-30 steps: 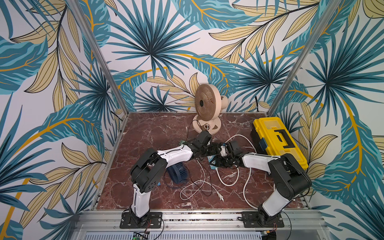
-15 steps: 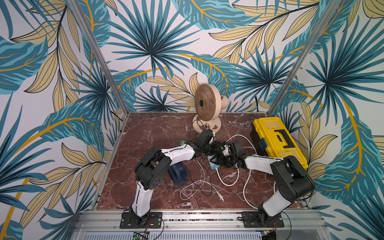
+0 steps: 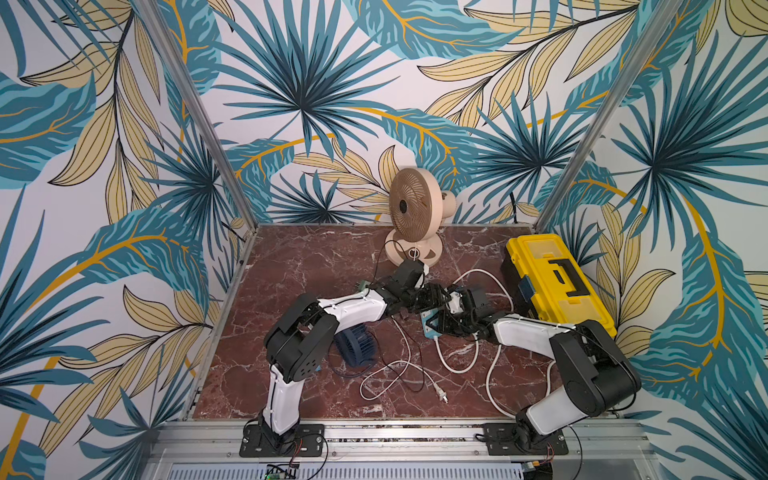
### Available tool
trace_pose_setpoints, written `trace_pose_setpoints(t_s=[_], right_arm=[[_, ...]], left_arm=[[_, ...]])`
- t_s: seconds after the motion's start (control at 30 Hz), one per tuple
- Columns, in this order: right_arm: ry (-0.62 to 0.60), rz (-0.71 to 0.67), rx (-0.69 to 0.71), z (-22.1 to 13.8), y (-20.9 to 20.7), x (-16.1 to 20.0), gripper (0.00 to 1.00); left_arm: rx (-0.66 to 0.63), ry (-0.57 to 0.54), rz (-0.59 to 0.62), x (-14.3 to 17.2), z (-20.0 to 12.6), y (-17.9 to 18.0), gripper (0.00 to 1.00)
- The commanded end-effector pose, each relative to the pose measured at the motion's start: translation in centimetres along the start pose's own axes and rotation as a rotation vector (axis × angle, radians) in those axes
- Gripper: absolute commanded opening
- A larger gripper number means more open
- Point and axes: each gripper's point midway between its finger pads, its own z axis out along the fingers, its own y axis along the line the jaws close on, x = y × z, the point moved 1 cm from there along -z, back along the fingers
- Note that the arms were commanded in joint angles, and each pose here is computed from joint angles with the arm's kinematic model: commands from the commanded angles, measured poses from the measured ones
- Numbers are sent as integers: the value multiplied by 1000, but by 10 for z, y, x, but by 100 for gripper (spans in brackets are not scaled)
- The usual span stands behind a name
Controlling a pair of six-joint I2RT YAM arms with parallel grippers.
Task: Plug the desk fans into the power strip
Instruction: Adjust the socket at the center of the board.
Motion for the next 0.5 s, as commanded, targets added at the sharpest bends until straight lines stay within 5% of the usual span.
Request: trace_pose_setpoints(t_s=[0.0, 0.47], right_arm=[[117, 58, 113, 6, -34, 40, 30], [197, 149, -172, 35, -5, 38, 31]], left_arm=[[-109, -186, -58, -46, -19, 38, 65], [-130, -195, -93, -53, -12, 59, 64]])
